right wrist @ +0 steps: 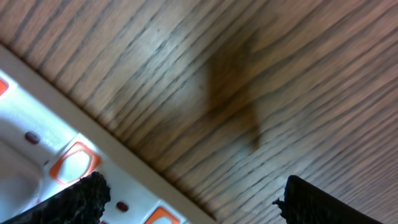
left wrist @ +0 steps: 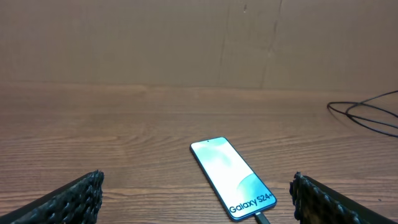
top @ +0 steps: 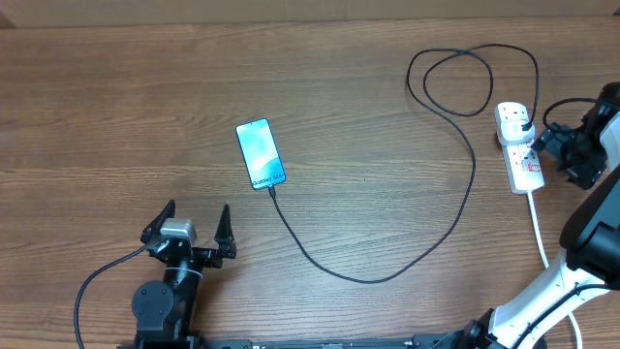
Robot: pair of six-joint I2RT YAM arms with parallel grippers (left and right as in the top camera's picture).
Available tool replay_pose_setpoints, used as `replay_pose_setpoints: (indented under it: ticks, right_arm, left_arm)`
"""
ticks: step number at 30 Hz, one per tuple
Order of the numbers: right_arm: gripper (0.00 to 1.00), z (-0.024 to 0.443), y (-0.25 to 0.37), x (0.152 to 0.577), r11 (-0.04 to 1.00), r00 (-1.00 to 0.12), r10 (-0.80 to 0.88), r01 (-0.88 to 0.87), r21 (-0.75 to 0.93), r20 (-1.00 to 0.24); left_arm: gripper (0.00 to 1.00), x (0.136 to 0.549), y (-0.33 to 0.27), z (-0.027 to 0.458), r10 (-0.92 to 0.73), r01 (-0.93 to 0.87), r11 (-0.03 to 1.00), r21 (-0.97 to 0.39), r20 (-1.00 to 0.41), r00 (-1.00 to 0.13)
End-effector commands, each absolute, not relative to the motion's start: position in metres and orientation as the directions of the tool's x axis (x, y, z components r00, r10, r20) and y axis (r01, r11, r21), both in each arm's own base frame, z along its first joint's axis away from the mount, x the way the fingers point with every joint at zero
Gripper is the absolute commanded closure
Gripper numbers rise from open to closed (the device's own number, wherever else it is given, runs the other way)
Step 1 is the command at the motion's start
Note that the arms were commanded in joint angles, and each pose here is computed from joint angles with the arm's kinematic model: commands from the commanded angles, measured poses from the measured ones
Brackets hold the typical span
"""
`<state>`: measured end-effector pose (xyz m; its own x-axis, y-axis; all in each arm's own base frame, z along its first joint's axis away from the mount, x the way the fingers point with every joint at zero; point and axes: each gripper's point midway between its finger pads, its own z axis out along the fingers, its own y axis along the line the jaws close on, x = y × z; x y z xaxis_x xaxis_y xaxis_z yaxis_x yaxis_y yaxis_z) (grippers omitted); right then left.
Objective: Plug charger to phone and switch on socket
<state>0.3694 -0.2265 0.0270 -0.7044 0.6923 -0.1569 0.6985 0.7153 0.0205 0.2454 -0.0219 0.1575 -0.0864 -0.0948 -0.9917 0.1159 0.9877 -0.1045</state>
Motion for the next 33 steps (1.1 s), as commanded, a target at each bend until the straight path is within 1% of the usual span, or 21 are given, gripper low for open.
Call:
replay_pose_setpoints:
  ticks: [1, 4, 6, 11, 24, 29, 33]
  right_arm:
    - [0.09, 0.023, -0.226, 0.373, 0.719, -0.706, 0.690, 0.694, 0.035, -0.157]
    - [0.08, 0.024, -0.229, 0.377, 0.719, -0.703, 0.688, 0.694, 0.040, -0.179]
    - [0.06, 0.024, -0.230, 0.379, 0.717, -0.700, 0.691, 0.696, 0.044, -0.183]
    - [0.05, 0.025, -0.221, 0.388, 0.723, -0.701, 0.690, 0.681, 0.118, -0.181]
    - [0.04, 0.024, -0.217, 0.382, 0.721, -0.705, 0.693, 0.684, 0.110, -0.151]
    - [0.00, 0.024, -0.218, 0.383, 0.721, -0.704, 0.692, 0.684, 0.112, -0.158]
    - [0.00, 0.025, -0.220, 0.387, 0.722, -0.702, 0.690, 0.682, 0.116, -0.177]
  left_arm:
    - [0.01, 0.245, -0.024, 0.158, -0.073, 0.127, 0.989, -0.082, -0.994, -0.078]
    - [0.00, 0.245, -0.024, 0.158, -0.073, 0.127, 0.989, -0.082, -0.994, -0.078]
    - [0.00, 0.245, -0.024, 0.158, -0.073, 0.127, 0.989, -0.082, -0.994, -0.078]
    - [0.01, 0.245, -0.024, 0.158, -0.073, 0.127, 0.989, -0.082, -0.994, -0.078]
    - [0.00, 0.245, -0.024, 0.158, -0.073, 0.127, 0.989, -0.082, -0.994, -0.078]
    - [0.00, 0.245, -0.024, 0.158, -0.073, 0.127, 0.989, -0.082, -0.994, -0.078]
    - [0.01, 0.245, -0.024, 0.158, -0.073, 0.127, 0.989, -0.082, -0.994, -0.078]
